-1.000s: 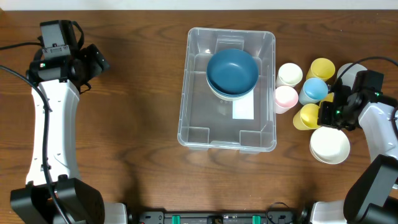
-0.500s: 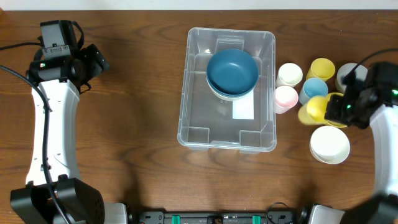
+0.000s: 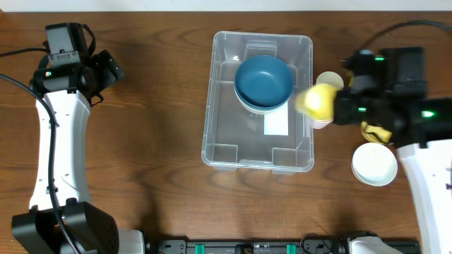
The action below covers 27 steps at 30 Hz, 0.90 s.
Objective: Pack container
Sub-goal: 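Carry yellow cup with right gripper and place it in container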
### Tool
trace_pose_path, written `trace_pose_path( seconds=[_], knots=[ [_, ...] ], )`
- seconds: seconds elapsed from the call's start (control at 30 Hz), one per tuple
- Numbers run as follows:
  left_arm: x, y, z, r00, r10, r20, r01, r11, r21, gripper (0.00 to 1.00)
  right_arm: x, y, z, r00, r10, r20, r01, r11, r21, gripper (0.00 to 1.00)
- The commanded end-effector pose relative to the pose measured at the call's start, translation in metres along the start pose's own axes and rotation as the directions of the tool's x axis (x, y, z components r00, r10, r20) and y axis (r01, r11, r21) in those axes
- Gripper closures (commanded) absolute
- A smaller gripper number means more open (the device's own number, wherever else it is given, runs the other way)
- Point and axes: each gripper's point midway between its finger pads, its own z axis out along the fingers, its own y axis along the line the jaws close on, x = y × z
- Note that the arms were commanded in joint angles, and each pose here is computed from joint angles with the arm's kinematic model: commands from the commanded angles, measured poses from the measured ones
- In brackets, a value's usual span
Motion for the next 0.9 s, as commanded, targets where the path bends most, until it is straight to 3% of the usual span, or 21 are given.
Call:
trace_pose_path(
  seconds=[0.0, 0.17, 0.4, 0.6, 0.87],
  knots=[
    [-0.005, 0.003, -0.005, 1.000, -0.003, 0.018, 0.003, 1.000, -0.008, 0.02, -0.007, 0.049, 0.013, 0.996, -0.092, 0.007, 0.092, 0.992, -0.084, 0.99],
    [-0.005, 0.003, -0.005, 1.000, -0.003, 0.018, 0.003, 1.000, -0.008, 0.02, -0.004, 0.105, 0.052, 0.975, -0.223, -0.017, 0.219, 0.967, -0.127, 0.99],
    [-0.005, 0.003, -0.005, 1.000, -0.003, 0.018, 0.003, 1.000, -0.008, 0.02, 0.031, 0.160, 0.117, 0.927, -0.350, -0.137, 0.322, 0.927, -0.192, 0.99],
    [-0.005, 0.003, -0.005, 1.000, -0.003, 0.018, 0.003, 1.000, -0.008, 0.02, 0.062, 0.173, 0.147, 0.890, -0.384, -0.246, 0.338, 0.918, -0.207, 0.99],
    [-0.005, 0.003, -0.005, 1.000, -0.003, 0.018, 0.003, 1.000, -0.008, 0.02, 0.083, 0.171, 0.151, 0.859, -0.398, -0.323, 0.346, 0.915, -0.207, 0.98]
  ],
)
